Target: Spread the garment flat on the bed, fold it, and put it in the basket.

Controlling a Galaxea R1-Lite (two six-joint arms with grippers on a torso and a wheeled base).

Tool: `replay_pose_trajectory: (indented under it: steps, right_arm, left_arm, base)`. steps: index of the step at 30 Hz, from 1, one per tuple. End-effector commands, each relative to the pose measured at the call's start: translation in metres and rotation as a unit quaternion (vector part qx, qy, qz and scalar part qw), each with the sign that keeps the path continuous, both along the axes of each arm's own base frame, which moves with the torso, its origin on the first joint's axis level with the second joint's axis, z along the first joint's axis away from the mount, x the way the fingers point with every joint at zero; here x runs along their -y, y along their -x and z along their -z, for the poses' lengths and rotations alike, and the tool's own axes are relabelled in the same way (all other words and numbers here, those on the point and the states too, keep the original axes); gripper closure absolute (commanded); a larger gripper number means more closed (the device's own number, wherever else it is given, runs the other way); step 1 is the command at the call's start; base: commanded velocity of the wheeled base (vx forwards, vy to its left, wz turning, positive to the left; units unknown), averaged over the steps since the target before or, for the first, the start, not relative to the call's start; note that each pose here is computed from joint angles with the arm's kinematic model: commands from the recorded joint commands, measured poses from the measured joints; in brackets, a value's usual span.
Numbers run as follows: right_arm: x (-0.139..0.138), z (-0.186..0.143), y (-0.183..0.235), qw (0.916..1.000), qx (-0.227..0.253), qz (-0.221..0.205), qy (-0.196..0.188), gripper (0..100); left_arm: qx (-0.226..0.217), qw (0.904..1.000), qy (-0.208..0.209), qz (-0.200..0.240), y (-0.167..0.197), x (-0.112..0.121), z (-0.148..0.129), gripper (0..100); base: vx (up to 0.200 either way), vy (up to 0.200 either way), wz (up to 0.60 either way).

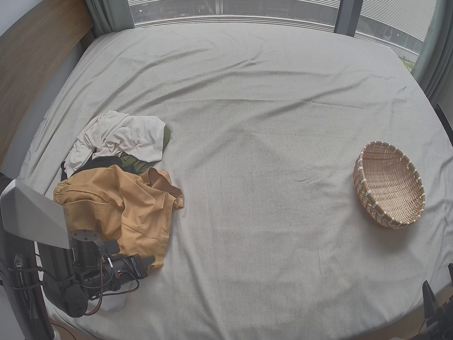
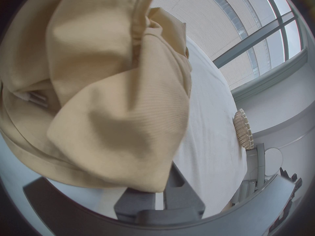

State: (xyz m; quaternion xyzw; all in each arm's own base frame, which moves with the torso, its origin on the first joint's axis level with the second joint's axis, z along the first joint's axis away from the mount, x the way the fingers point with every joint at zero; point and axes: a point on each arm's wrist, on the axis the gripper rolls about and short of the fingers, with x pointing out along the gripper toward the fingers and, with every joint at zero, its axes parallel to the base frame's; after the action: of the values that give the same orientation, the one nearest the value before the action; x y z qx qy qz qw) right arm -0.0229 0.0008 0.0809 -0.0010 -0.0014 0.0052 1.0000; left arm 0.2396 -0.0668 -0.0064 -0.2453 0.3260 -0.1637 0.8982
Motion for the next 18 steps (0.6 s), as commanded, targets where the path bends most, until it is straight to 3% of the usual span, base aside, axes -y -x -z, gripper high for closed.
replay_pose_trajectory:
  steps: [1, 18]
  right_arm:
    - [0.0, 0.005, 0.0, 1.0, -0.001, 0.0, 0.0, 0]
    - [0.0, 0.005, 0.0, 1.0, -0.001, 0.001, -0.001, 0]
  left_arm:
    - [0.008, 0.9998, 0.006, 0.015, 0.001, 0.013, -0.004, 100]
    - [0.038, 0.9969, 0.019, 0.067, -0.003, 0.049, -0.008, 100]
  base:
    - [0.0, 0.0, 0.0]
    - [0.0, 0.0, 0.0]
